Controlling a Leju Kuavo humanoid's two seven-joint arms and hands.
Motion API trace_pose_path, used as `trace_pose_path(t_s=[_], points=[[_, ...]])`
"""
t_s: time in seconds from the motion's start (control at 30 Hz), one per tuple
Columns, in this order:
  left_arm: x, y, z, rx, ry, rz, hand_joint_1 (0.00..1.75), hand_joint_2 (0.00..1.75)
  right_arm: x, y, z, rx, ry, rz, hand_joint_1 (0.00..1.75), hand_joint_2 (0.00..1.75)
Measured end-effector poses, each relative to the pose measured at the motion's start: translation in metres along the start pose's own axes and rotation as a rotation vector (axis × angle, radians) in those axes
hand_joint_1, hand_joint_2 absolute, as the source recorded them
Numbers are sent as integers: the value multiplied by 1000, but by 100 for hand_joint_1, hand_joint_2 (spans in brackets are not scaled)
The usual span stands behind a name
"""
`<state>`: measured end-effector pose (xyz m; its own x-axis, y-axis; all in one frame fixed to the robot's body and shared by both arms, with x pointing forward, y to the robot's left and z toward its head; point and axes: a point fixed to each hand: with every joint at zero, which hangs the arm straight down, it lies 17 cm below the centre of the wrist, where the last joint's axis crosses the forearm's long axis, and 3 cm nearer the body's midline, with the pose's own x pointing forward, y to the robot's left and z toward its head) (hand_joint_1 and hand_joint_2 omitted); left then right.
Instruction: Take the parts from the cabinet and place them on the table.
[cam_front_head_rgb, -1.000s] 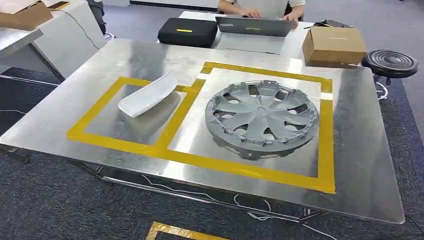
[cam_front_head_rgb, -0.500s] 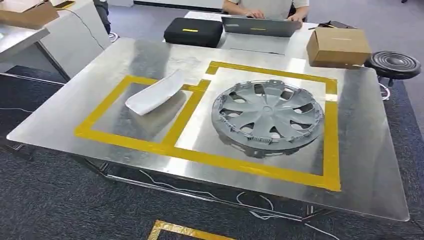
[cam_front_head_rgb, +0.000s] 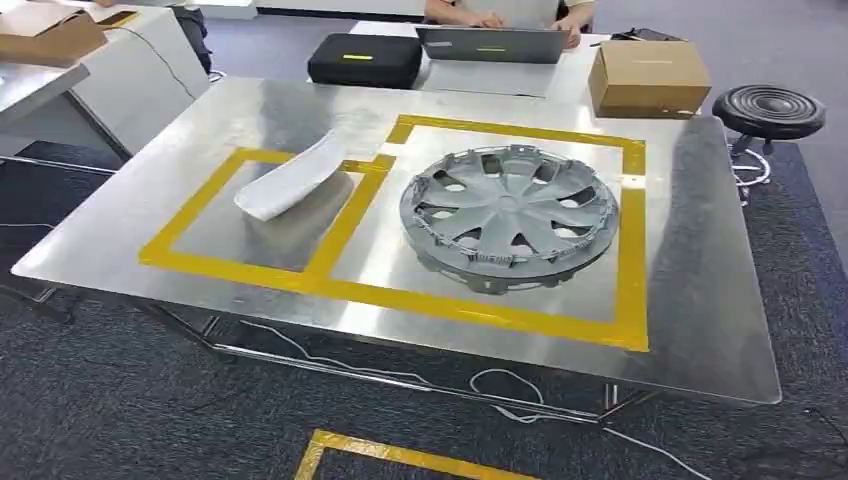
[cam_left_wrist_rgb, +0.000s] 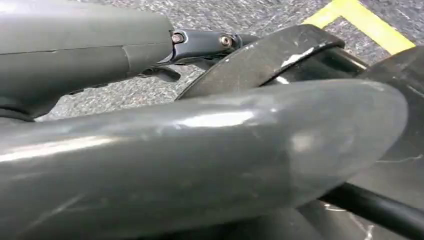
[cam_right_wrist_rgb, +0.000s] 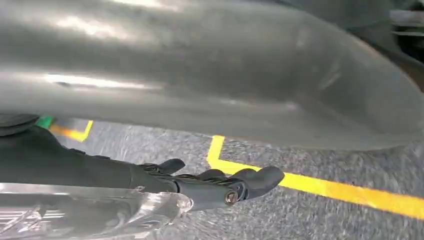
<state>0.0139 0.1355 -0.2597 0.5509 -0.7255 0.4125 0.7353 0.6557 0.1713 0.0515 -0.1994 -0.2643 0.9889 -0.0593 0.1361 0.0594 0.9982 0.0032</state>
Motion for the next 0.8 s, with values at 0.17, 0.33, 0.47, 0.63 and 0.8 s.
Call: trace_pose_path(t_s=[0.17,0.33,0.47,0.63,0.8], points=[[-16,-3,1,-79,44,-43,0,0,18,-27,-1,-49,-71,40,0,0],[-17,-2,1,-91,42,-55,0,0,19,-41,-1,-73,-75,-7,0,0],[-16,0,0,-90,39,-60,0,0,20,-45,-1,-83,-76,-18,0,0],[-12,-2,0,-96,37,-67,0,0,19,-46,0,-87,-76,-21,0,0],[-11,-3,0,-99,36,-67,0,0,23,-50,0,-95,-84,-26,0,0]])
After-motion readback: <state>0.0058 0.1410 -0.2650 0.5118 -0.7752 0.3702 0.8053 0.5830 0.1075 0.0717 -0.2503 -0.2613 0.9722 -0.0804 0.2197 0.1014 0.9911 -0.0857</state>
